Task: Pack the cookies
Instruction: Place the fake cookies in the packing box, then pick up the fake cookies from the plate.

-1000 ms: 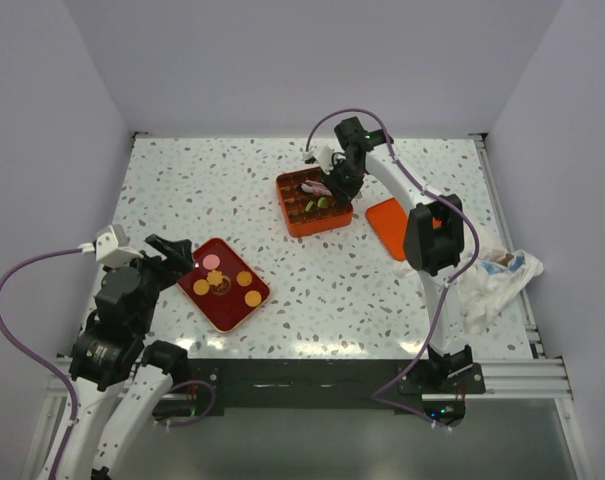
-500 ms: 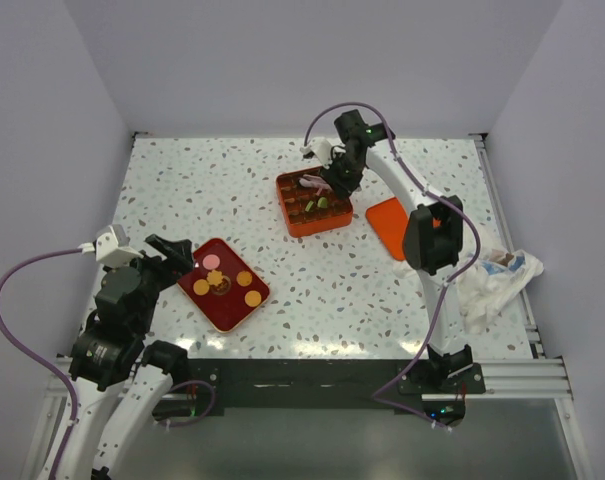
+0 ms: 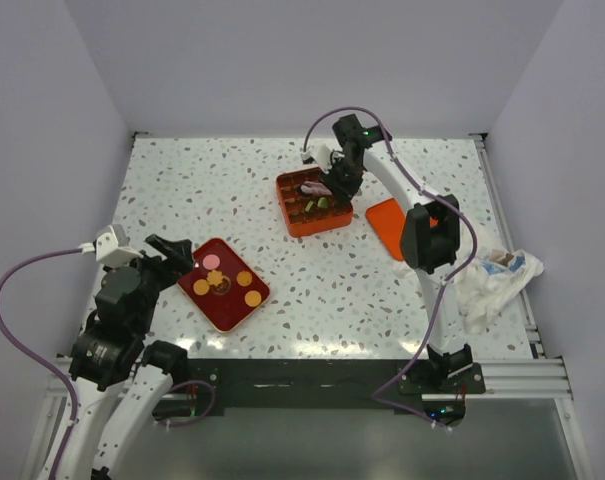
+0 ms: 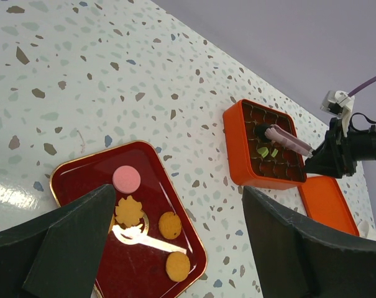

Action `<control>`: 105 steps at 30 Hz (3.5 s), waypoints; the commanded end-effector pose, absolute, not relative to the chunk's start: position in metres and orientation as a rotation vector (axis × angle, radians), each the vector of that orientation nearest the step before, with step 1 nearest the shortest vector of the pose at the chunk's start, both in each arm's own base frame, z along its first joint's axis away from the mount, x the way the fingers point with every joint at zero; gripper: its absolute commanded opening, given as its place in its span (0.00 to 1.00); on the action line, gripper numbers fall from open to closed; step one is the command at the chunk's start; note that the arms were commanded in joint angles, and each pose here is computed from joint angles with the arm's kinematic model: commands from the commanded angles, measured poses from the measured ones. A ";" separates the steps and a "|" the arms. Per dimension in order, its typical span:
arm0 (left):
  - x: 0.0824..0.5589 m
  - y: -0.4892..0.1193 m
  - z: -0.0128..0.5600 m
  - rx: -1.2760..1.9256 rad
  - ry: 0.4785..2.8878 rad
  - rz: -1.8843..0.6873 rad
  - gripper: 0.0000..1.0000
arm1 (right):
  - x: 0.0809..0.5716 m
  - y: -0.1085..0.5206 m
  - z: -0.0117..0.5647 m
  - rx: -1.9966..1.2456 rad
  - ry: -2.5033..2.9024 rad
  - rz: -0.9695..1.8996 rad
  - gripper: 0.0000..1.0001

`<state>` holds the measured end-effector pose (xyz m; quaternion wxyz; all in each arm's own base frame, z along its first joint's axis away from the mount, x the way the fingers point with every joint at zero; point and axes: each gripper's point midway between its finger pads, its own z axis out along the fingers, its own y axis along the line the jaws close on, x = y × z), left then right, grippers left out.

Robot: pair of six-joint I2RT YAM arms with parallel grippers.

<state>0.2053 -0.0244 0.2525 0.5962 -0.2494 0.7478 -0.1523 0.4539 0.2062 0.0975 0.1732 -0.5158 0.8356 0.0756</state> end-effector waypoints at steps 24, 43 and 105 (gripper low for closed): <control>0.208 -0.026 0.266 -0.560 1.697 -0.371 0.88 | 0.468 0.224 0.137 -1.334 2.298 0.180 0.39; 0.207 -0.024 0.268 -0.565 1.692 -0.366 0.88 | 0.384 0.282 0.176 -1.603 2.020 0.617 0.26; 0.192 -0.015 0.254 -0.619 1.716 -0.342 0.89 | 0.257 0.432 0.052 -1.921 1.986 0.450 0.46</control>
